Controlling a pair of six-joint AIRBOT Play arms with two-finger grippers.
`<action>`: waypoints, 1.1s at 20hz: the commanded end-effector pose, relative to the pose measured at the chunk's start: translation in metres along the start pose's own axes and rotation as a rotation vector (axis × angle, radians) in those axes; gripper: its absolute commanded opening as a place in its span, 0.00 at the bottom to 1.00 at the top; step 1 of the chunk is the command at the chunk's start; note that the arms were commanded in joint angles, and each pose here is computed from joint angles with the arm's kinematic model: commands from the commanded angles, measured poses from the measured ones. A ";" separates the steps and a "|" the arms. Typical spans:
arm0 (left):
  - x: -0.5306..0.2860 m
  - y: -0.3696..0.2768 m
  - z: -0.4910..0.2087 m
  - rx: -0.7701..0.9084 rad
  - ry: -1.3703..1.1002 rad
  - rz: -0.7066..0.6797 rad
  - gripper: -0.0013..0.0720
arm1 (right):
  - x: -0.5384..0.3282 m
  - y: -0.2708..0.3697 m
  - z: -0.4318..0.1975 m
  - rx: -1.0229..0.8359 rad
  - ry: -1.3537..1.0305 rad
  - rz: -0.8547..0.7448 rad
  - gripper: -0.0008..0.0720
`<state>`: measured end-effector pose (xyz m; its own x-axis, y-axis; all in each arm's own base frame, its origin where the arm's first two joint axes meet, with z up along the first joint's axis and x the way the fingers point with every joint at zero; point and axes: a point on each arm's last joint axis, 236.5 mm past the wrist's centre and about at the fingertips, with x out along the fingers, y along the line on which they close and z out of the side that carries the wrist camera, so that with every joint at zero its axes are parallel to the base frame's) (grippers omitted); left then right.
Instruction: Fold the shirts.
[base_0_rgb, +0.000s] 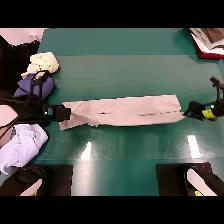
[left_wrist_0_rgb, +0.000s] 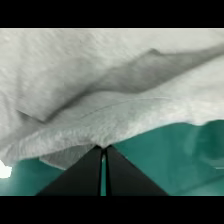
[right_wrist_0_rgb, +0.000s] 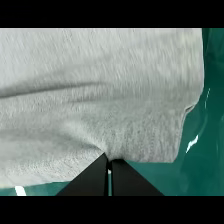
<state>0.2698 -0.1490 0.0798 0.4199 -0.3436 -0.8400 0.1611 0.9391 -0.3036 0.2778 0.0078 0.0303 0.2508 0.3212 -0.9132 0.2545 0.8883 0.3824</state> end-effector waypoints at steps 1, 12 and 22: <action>0.030 0.028 0.018 0.047 -0.012 0.117 0.05 | 0.016 0.017 0.045 -0.032 -0.015 0.022 0.03; 0.101 0.074 0.042 -0.061 -0.005 0.177 0.05 | 0.102 0.033 0.101 -0.079 0.116 0.017 0.03; 0.084 0.077 0.044 -0.070 0.039 0.195 0.86 | 0.060 0.002 0.111 -0.100 0.058 0.018 0.88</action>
<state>0.3618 -0.1079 -0.0009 0.4329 -0.1615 -0.8869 0.0179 0.9852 -0.1707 0.4090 0.0103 -0.0220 0.2021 0.3528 -0.9136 0.1876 0.9016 0.3897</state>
